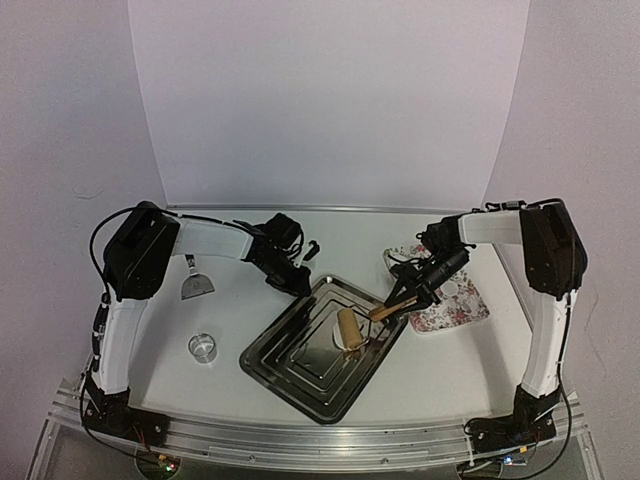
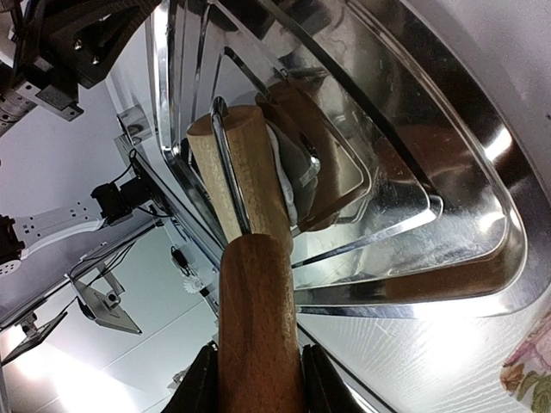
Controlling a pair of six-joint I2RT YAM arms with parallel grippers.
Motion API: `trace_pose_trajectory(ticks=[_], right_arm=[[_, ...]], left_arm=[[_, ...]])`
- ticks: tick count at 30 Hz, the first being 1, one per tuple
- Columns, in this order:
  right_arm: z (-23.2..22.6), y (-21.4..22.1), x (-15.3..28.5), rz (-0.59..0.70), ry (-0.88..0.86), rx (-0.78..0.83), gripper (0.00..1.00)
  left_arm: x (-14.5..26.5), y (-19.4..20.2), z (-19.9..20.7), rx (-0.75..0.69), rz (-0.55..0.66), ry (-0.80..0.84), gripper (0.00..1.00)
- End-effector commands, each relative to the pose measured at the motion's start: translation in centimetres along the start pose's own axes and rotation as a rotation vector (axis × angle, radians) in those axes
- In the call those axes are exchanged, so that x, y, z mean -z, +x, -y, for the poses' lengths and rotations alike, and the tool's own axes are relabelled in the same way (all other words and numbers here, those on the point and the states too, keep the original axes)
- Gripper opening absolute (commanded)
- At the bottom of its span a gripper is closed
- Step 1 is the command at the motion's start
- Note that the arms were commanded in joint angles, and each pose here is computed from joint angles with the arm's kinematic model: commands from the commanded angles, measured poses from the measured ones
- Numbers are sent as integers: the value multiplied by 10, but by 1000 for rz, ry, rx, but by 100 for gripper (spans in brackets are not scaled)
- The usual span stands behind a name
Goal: Roll out the dumpling wrappers from the dough
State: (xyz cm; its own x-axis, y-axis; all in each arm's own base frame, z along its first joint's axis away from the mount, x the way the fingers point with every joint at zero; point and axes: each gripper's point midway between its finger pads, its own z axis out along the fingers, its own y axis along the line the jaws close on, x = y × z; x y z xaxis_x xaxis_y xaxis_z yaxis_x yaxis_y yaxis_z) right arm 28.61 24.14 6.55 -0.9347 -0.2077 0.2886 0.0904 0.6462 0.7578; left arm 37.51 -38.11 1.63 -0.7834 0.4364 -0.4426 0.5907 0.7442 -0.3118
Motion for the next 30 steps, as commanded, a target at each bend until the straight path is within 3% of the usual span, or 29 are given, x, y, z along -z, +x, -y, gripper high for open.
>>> trace_pose_trajectory(ticks=[1, 10, 22, 30], right_arm=[[157, 22, -2, -60, 754, -200, 0], [164, 19, 33, -18, 750, -220, 0], [152, 13, -14, -86, 759, -185, 0], [156, 4, 25, -27, 752, -206, 0]], left_arm=[[-8, 51, -57, 34, -170, -189, 0], [-9, 51, -58, 47, -167, -188, 0], [-10, 48, -57, 57, -165, -184, 0], [-11, 48, -58, 63, -165, -188, 0]])
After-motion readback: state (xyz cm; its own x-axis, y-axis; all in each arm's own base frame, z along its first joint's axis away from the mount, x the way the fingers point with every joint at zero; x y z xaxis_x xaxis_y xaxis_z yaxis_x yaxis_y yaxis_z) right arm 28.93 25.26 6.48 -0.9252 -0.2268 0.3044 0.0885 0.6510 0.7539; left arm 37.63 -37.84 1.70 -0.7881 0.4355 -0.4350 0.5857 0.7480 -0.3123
